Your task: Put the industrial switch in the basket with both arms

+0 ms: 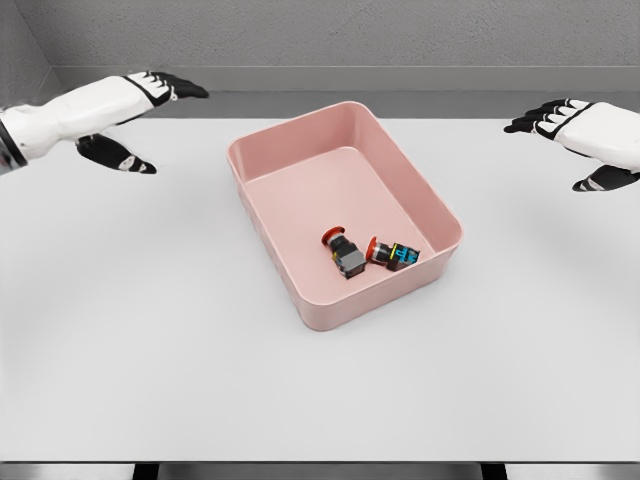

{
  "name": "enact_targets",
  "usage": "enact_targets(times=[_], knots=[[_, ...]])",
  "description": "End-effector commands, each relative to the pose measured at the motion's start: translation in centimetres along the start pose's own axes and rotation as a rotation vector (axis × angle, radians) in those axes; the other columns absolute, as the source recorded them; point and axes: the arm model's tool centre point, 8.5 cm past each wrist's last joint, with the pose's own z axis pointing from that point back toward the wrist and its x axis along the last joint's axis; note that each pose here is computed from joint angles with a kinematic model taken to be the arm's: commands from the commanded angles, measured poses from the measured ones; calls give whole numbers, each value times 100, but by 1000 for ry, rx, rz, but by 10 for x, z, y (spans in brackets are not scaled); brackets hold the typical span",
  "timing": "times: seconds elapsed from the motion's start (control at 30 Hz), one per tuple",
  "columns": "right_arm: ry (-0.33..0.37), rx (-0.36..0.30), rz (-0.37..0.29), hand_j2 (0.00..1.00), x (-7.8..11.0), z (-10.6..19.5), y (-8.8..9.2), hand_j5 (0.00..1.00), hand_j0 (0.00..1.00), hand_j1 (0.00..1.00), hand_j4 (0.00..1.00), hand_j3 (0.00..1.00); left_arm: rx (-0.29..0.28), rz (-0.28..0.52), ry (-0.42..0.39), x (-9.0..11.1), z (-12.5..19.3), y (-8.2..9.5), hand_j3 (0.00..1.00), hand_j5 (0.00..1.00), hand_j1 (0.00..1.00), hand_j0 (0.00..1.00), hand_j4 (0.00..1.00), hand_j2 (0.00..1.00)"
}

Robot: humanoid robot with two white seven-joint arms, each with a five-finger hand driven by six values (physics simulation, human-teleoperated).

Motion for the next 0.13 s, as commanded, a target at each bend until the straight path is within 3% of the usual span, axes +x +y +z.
enact_targets(times=[0.0, 0.03, 0.1], knots=[[0, -5, -5, 100, 0, 0, -1, 100, 100, 100, 100, 100, 10, 25, 89, -25, 23, 3, 100, 100, 100, 100, 100, 100], [2, -4, -5, 100, -1, 1, -1, 100, 100, 100, 100, 100, 17, 42, 133, -37, 32, 2, 100, 100, 100, 100, 100, 100], [2, -4, -5, 100, -1, 1, -1, 100, 100, 100, 100, 100, 17, 45, 161, -44, 40, 2, 100, 100, 100, 100, 100, 100]])
